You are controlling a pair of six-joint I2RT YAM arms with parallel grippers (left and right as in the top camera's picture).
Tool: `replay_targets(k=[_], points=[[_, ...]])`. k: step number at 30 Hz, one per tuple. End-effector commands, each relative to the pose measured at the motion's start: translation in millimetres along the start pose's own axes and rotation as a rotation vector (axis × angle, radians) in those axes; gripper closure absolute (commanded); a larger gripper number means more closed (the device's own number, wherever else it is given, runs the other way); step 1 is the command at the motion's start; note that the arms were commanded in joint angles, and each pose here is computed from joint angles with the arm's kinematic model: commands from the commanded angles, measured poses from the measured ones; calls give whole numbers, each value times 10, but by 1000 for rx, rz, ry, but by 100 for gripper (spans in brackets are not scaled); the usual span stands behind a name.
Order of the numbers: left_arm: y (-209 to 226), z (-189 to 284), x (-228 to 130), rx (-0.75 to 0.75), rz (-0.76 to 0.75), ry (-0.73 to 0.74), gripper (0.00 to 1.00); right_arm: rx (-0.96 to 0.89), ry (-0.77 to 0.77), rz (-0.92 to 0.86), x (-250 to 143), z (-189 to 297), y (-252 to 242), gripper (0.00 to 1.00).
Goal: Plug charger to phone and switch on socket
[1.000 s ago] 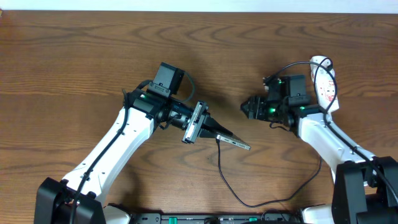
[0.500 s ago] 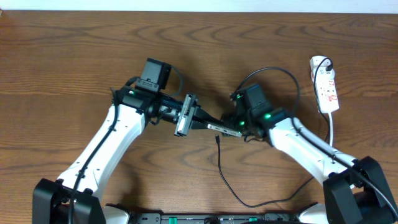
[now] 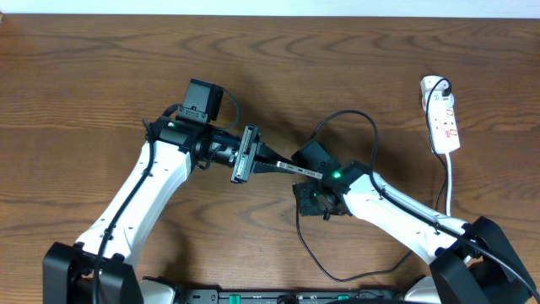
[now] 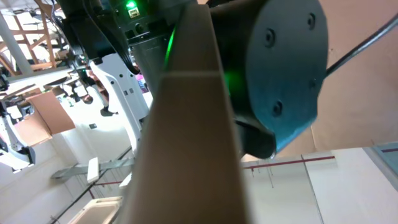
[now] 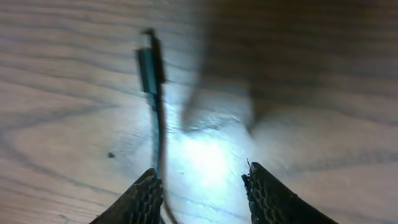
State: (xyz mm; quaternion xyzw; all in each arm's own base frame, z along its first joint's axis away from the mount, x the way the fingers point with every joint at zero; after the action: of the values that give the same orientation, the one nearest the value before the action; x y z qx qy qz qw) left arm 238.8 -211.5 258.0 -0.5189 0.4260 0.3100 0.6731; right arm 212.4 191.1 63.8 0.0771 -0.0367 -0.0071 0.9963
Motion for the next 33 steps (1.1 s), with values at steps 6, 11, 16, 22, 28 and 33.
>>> replay_targets(k=[6,11,16,22,28,33], points=[[-73,80,-87,-28,-55,43,93,3,-17,38,-19,-4,115,54],[-140,273,-37,-86,-52,12,93,38,-36,43,25,-2,181,52],[-166,360,-18,-112,-49,-1,92,29,-26,26,21,-43,172,52],[-166,360,-19,-112,-35,-1,93,25,-1,21,21,-135,179,54],[-167,360,-19,-112,-83,-3,93,-2,20,-32,77,-145,67,80],[-166,360,-19,-112,-89,-4,92,-88,-1,-48,177,-127,-187,87]])
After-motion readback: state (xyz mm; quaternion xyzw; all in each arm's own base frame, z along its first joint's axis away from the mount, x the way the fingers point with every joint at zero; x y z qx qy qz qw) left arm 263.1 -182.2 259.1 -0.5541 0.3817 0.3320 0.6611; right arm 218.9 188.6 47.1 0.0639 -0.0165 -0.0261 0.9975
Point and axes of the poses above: each gripper's point midway between its finger pads, its own z axis back along the fingers, its own y axis along the line the jaws close on, x = y × z, the point moved 4 cm from there along z, back along the fingers, and after that the axes turned 5 degrees about -z, right-handed, at the moved point
